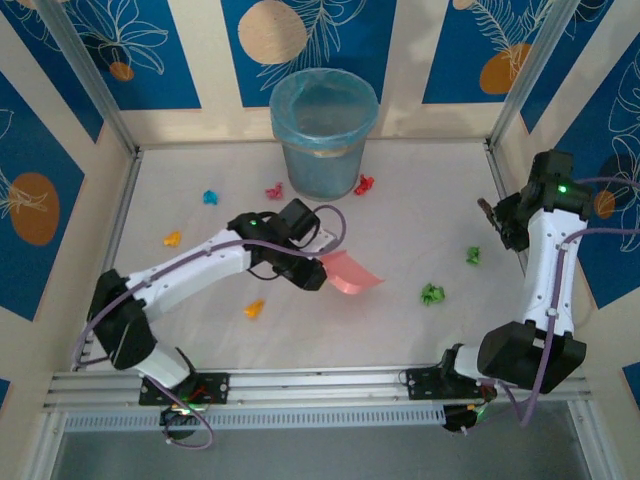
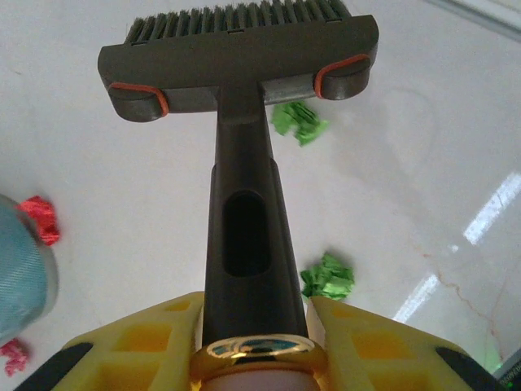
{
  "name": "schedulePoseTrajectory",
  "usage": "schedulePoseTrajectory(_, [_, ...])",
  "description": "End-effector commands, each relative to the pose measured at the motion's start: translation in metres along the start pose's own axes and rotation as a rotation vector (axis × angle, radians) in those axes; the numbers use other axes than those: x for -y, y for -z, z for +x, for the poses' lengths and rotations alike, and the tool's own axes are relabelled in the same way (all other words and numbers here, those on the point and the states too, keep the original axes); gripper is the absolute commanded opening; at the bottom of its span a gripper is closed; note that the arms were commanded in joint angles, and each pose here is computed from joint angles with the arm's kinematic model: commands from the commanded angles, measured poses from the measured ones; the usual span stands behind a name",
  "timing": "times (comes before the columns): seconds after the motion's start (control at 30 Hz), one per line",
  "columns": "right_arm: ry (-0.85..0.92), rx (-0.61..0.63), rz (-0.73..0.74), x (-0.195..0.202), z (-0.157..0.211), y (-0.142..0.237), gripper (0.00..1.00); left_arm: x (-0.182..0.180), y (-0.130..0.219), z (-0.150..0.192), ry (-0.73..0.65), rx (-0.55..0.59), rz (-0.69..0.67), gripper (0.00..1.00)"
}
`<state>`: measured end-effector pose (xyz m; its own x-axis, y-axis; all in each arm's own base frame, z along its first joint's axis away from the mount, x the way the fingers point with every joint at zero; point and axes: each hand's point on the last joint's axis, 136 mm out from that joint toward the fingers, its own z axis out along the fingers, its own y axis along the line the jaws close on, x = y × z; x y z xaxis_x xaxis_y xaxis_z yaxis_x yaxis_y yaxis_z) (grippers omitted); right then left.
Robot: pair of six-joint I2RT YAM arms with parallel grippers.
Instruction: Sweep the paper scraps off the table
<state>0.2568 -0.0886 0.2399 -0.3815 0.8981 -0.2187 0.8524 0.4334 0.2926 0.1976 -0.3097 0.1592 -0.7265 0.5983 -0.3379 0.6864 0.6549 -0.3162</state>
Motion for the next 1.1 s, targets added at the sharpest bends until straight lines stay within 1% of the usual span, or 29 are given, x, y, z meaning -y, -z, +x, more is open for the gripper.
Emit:
schedulePoseTrajectory(0.0, [-0.026, 0.011, -0.040, 0.003, 0.002, 0.002, 0.00, -0.009, -0.019, -0.003, -0.072, -0.020, -0.095, 0.00])
schedulePoseTrajectory(0.1, [-0.032, -0.005, -0.005, 0.012, 0.004, -0.007, 0.00, -0.008, -0.033, -0.012, -0.145, 0.008, -0.141, 0.00])
schedulePoseTrajectory(0.27, [-0.051, -0.055, 0.010, 0.017, 0.014, -0.018, 0.00, -0.011, -0.054, -0.011, -0.211, -0.013, -0.179, 0.00])
schedulePoseTrajectory(0.47, [-0.080, -0.164, 0.002, 0.012, 0.041, -0.035, 0.00, -0.017, -0.079, -0.002, -0.228, -0.051, -0.191, 0.00])
schedulePoseTrajectory(0.63, [-0.043, -0.228, -0.004, -0.005, 0.077, -0.039, 0.00, -0.016, -0.093, 0.010, -0.222, -0.092, -0.172, 0.00])
schedulePoseTrajectory(0.87, [0.027, -0.316, -0.029, -0.035, 0.134, -0.041, 0.00, -0.019, -0.099, 0.015, -0.216, -0.089, -0.174, 0.00])
schedulePoseTrajectory(0.97, [0.079, -0.362, -0.045, -0.047, 0.158, -0.034, 0.00, -0.023, -0.099, 0.015, -0.217, -0.088, -0.198, 0.00])
schedulePoseTrajectory(1.07, [0.121, -0.382, -0.067, -0.051, 0.172, -0.021, 0.00, -0.028, -0.100, 0.018, -0.223, -0.091, -0.219, 0.00])
